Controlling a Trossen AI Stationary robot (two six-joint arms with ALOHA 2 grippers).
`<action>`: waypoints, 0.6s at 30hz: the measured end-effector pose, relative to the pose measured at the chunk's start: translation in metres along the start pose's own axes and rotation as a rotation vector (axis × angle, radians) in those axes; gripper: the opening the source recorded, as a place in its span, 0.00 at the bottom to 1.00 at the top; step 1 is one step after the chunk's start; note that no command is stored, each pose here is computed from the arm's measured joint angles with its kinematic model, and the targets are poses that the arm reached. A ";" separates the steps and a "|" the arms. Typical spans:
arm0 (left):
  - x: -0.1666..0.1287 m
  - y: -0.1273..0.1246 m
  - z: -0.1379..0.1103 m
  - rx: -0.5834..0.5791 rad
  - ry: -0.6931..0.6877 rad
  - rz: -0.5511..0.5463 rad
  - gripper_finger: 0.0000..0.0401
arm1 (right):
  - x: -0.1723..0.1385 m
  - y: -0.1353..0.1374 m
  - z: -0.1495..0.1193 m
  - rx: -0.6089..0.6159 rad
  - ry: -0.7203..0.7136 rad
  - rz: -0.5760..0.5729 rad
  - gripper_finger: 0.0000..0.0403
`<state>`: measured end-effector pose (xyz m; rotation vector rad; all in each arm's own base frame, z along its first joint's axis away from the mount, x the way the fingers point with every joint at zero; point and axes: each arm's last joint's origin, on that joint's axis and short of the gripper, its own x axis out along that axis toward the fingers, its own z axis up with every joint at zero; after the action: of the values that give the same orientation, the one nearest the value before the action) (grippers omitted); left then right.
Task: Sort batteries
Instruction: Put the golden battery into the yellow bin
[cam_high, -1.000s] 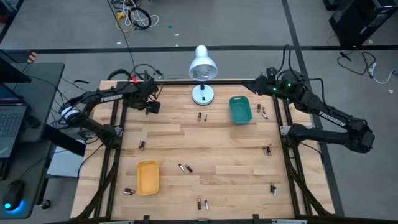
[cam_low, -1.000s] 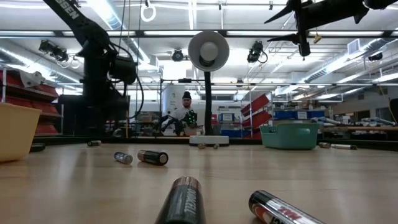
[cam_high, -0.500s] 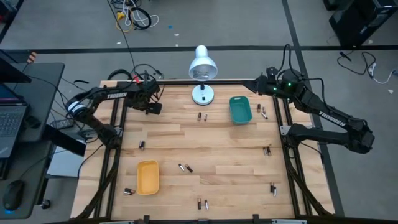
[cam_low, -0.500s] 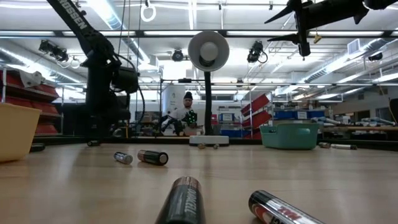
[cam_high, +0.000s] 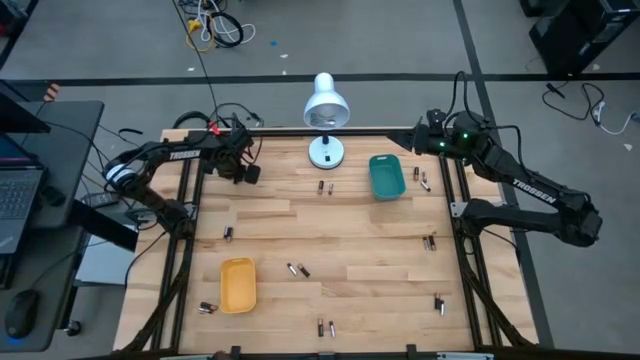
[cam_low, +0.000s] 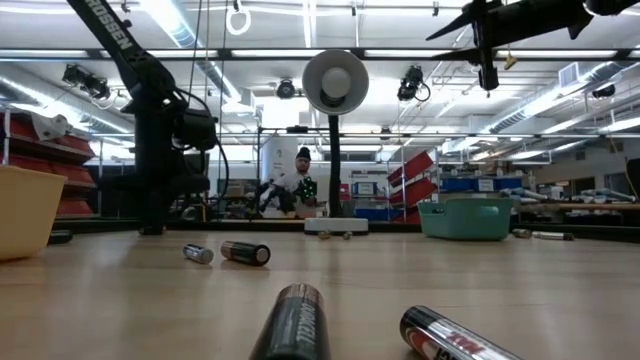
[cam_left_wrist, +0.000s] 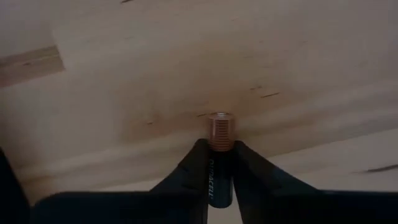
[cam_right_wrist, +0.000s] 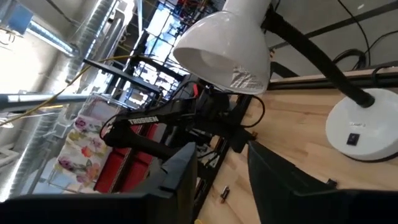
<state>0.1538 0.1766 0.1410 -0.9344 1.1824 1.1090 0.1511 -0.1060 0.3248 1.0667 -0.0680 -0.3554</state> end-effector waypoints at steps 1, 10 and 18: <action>-0.002 0.000 0.000 -0.005 -0.010 -0.006 0.14 | 0.000 0.000 0.000 -0.001 0.000 0.000 0.30; -0.039 0.007 -0.020 -0.044 -0.018 -0.050 0.17 | 0.001 0.000 -0.002 -0.048 0.014 -0.003 0.22; -0.095 -0.004 -0.061 -0.080 0.032 -0.207 0.17 | 0.010 -0.008 -0.004 -0.086 0.044 -0.045 0.19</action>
<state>0.1415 0.1017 0.2254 -1.1134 1.0468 0.9827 0.1597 -0.1096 0.3154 0.9912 0.0109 -0.3725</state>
